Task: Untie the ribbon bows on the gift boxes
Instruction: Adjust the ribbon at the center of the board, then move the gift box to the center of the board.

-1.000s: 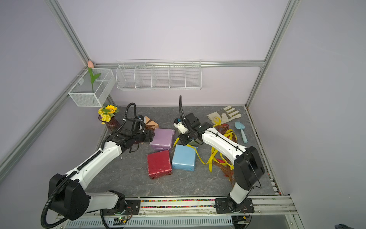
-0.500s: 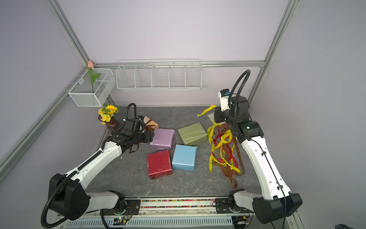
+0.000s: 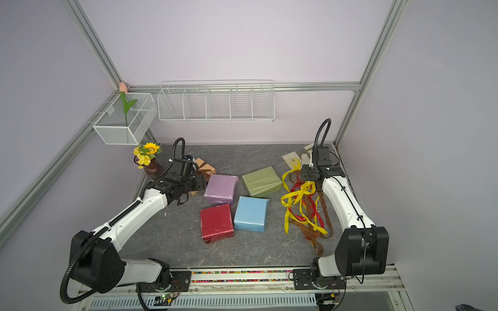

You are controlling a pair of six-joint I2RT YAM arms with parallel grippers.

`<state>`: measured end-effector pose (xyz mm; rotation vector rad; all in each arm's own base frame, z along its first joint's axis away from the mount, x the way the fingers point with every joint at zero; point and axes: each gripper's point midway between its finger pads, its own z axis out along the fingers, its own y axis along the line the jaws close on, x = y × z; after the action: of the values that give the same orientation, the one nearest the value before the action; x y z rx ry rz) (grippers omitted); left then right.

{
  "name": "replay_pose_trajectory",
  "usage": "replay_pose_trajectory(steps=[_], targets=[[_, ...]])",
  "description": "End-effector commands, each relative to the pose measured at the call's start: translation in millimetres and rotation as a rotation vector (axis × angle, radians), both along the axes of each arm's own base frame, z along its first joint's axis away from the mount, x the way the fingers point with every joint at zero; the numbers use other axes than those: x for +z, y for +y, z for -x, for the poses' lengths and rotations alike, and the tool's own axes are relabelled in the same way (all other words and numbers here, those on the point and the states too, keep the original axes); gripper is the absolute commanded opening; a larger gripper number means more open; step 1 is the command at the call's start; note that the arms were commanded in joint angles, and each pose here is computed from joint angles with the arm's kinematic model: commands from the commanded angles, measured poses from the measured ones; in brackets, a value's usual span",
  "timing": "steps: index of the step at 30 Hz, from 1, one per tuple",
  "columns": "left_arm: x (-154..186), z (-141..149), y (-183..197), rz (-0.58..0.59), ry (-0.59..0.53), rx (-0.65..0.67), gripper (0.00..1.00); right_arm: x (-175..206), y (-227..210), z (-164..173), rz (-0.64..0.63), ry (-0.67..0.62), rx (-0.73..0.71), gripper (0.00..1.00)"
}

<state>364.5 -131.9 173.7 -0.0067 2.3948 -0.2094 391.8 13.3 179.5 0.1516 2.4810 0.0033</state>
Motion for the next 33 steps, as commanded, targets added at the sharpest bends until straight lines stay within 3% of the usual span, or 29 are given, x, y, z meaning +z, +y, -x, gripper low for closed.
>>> replay_pose_trajectory(steps=[1,4,8,14,19,25,33], targets=[[3,-7,7,-0.017,0.004,0.043,0.62,-4,-4,2,0.008,0.029,-0.024,0.53],[3,-9,13,-0.026,0.006,0.058,0.62,5,-5,2,0.018,0.009,-0.027,0.70],[4,-18,29,-0.019,0.007,0.103,0.62,18,1,8,0.066,-0.015,0.001,0.76],[1,-34,45,-0.034,0.029,0.149,0.62,24,50,18,0.123,-0.028,0.202,0.78],[-9,-53,55,-0.091,0.059,0.185,0.62,19,104,25,0.001,-0.036,0.372,0.78],[-26,-79,81,-0.157,0.113,0.270,0.59,13,146,36,-0.085,-0.041,0.465,0.78],[-42,-110,103,-0.145,0.125,0.333,0.58,3,183,44,-0.119,-0.024,0.545,0.75]])
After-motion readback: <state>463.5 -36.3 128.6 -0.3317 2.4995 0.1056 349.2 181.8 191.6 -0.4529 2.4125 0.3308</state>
